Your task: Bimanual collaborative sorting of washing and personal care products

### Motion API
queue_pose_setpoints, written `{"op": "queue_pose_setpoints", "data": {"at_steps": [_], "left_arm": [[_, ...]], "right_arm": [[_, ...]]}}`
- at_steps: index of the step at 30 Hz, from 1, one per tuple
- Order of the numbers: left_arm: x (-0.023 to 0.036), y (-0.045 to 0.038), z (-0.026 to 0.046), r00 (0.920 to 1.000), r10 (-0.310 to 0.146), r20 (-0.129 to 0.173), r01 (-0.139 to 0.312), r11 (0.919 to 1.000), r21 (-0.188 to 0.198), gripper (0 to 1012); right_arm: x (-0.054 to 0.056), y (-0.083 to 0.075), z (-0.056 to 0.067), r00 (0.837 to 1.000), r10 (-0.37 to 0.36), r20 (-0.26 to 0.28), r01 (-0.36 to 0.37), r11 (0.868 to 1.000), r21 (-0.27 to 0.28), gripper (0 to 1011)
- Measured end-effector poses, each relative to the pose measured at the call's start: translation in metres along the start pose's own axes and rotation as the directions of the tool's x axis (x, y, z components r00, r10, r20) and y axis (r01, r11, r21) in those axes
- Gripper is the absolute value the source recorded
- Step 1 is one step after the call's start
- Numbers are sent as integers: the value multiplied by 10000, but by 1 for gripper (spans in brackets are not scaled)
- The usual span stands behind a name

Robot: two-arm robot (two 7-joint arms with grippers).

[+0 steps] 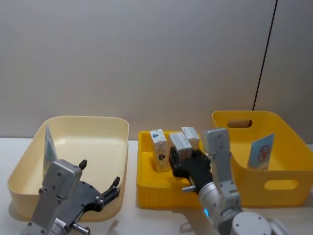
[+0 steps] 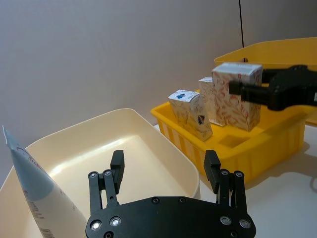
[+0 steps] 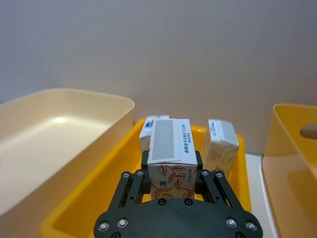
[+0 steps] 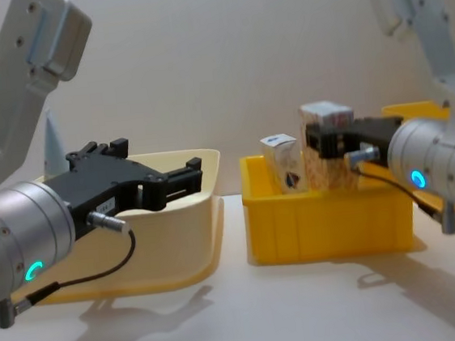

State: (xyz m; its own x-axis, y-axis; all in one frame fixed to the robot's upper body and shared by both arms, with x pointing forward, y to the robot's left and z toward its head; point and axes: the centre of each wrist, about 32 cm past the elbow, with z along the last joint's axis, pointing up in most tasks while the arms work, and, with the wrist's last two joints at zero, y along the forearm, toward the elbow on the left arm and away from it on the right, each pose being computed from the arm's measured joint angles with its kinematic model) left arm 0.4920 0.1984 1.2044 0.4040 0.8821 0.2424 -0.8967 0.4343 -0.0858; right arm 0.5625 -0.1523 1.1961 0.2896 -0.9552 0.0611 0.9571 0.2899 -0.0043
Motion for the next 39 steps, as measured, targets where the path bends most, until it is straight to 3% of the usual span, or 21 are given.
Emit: {"op": "queue_pose_setpoints", "data": {"at_steps": [6, 14, 19, 25, 33, 39], "left_arm": [[0, 0, 0, 10000, 0, 0, 0, 10000, 0, 1003], [0, 0, 0, 10000, 0, 1, 0, 10000, -1, 1003], [0, 0, 0, 10000, 0, 0, 0, 10000, 0, 1004], [0, 0, 0, 10000, 0, 0, 0, 10000, -1, 1003], [0, 0, 0, 10000, 0, 1, 0, 10000, -1, 1003], [0, 0, 0, 10000, 0, 1, 0, 10000, -1, 1003]], "right_arm": [[84, -8, 144, 9999, -20, -106, 29, 9965, 837, 444], [257, -24, 392, 9992, -268, -282, 320, 9791, 2007, 444], [438, -66, 574, 9966, -718, -405, 804, 9558, 2827, 444], [609, -129, 699, 9899, -1318, -524, 1418, 9328, 3313, 444], [838, -261, 785, 9711, -2285, -686, 2376, 9006, 3639, 444], [999, -388, 798, 9459, -3156, -755, 3204, 8718, 3706, 444]]}}
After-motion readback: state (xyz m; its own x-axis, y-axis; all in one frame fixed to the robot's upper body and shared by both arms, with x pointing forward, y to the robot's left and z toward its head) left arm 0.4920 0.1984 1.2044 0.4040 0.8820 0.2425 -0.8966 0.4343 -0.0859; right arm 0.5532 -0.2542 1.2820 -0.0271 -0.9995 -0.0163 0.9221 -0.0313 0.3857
